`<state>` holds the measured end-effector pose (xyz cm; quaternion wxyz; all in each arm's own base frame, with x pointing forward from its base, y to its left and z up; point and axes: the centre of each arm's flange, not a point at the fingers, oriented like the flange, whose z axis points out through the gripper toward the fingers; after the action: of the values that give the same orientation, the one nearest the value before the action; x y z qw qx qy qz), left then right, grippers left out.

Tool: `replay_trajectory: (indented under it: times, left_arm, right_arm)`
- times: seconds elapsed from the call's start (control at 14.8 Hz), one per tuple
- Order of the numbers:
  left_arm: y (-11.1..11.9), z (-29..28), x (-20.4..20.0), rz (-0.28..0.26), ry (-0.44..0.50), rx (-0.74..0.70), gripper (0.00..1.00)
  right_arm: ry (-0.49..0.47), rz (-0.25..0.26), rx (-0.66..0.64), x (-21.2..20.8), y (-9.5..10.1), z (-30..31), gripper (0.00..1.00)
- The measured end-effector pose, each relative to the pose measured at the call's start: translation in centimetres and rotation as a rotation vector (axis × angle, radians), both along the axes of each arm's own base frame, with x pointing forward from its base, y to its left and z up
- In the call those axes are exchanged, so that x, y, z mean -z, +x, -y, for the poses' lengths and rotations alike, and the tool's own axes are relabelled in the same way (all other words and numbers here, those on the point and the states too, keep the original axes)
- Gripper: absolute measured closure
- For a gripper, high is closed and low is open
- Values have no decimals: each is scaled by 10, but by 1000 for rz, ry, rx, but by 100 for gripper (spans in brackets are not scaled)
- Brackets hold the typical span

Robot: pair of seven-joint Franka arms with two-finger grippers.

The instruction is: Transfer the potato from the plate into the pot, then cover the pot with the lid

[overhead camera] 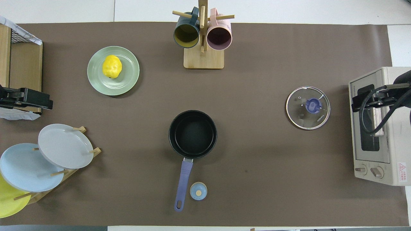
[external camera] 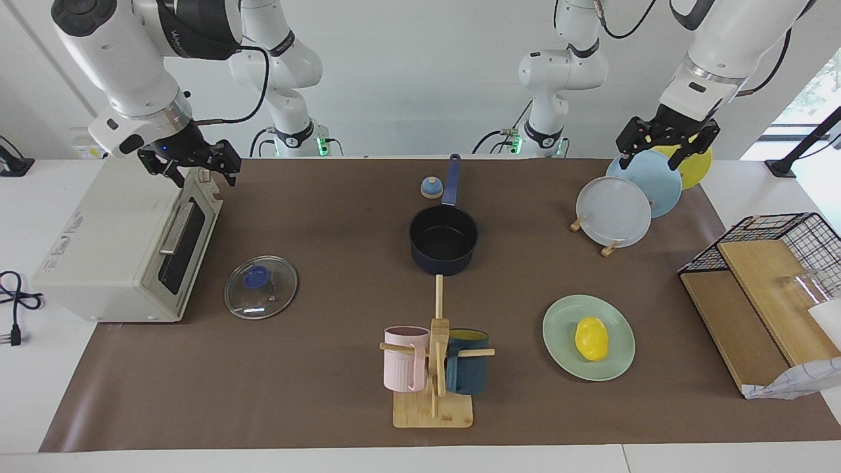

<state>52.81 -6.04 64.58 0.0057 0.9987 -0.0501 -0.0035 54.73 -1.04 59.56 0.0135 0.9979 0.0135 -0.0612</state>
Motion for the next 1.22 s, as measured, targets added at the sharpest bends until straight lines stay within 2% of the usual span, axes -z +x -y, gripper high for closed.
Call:
replay_trajectory:
  times: [0.54, 0.81, 1.02, 1.22]
  left_arm:
    - [0, -1, -1, 2, 0, -3, 0]
    - [7, 1, 2, 56, -6, 0, 0]
    - [25, 11, 29, 55, -20, 10, 0]
    - [58, 39, 88, 19, -57, 34, 0]
  right_arm:
    - [0, 0, 0, 0, 0, 0, 0]
    - [0, 0, 0, 0, 0, 0, 0]
    - [0, 0, -4, 0, 0, -2, 0]
    - [1, 0, -4, 0, 0, -2, 0]
